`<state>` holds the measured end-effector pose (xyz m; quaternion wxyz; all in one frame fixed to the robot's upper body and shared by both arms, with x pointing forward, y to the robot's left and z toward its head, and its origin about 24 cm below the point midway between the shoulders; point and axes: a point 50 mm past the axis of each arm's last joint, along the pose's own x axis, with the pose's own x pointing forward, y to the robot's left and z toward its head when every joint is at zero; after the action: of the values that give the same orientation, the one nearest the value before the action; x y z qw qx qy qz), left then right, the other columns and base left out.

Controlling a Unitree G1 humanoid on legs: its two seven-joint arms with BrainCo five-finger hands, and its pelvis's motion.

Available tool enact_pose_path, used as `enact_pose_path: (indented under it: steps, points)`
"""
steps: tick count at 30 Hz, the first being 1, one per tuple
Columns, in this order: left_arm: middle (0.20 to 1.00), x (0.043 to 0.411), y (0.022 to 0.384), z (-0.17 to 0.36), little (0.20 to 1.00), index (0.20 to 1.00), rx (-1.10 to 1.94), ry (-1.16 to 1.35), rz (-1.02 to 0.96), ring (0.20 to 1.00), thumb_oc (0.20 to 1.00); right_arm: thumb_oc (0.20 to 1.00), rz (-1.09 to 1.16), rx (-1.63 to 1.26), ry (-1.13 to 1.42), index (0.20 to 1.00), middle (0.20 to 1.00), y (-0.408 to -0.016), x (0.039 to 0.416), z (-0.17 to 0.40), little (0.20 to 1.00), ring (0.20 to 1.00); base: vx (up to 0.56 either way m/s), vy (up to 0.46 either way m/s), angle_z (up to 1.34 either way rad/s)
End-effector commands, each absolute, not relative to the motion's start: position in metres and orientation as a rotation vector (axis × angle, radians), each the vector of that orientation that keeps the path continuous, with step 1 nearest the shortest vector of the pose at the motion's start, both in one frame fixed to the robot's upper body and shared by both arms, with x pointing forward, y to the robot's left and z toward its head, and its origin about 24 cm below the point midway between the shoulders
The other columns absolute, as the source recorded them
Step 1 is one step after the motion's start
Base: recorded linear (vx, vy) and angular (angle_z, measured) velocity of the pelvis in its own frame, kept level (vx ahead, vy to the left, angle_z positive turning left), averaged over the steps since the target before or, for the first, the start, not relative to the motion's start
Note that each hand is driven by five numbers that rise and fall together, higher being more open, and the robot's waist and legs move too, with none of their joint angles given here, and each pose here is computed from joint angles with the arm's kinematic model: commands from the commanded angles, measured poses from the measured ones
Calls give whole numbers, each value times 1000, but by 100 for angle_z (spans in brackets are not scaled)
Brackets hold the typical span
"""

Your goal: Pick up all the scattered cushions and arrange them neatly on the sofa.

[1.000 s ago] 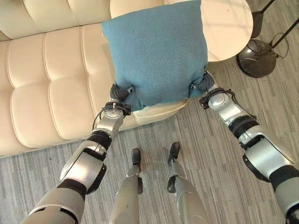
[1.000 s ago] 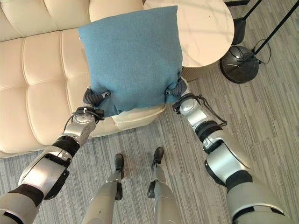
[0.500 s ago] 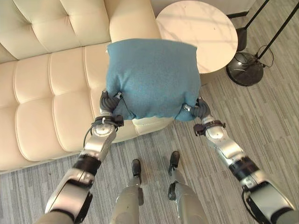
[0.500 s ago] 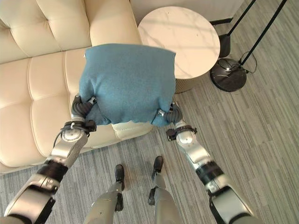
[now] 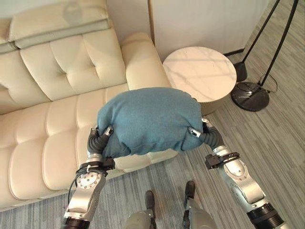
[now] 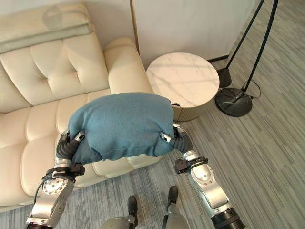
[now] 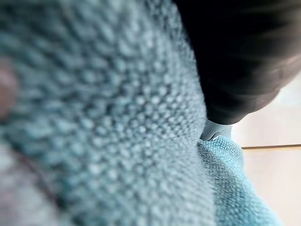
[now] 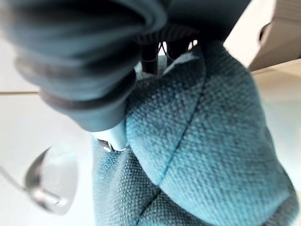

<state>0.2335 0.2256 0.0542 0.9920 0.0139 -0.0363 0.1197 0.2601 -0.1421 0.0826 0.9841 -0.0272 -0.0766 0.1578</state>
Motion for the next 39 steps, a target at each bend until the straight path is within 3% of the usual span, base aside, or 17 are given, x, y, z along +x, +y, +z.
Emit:
enact_pose_path:
  steps: [1,14,27,39]
  points:
    - [200,245,203,100,200,200,55,-347,109,200,200,200,419,64,-454,200,200,-118,252,130,200,200,0,0,0]
    - [200,253,200,106,200,200,46,-378,105,200,200,200,342,45,-511,200,200,-124,256,137,200,200,-172,-117,24]
    - [200,267,159,112,200,200,-5,-401,-62,200,200,200,234,-52,-488,200,200,-150,254,131,200,200,-122,-14,86]
    - [200,262,185,107,200,200,94,-371,2,200,200,200,289,-15,-489,200,200,-138,257,132,200,200,131,181,14]
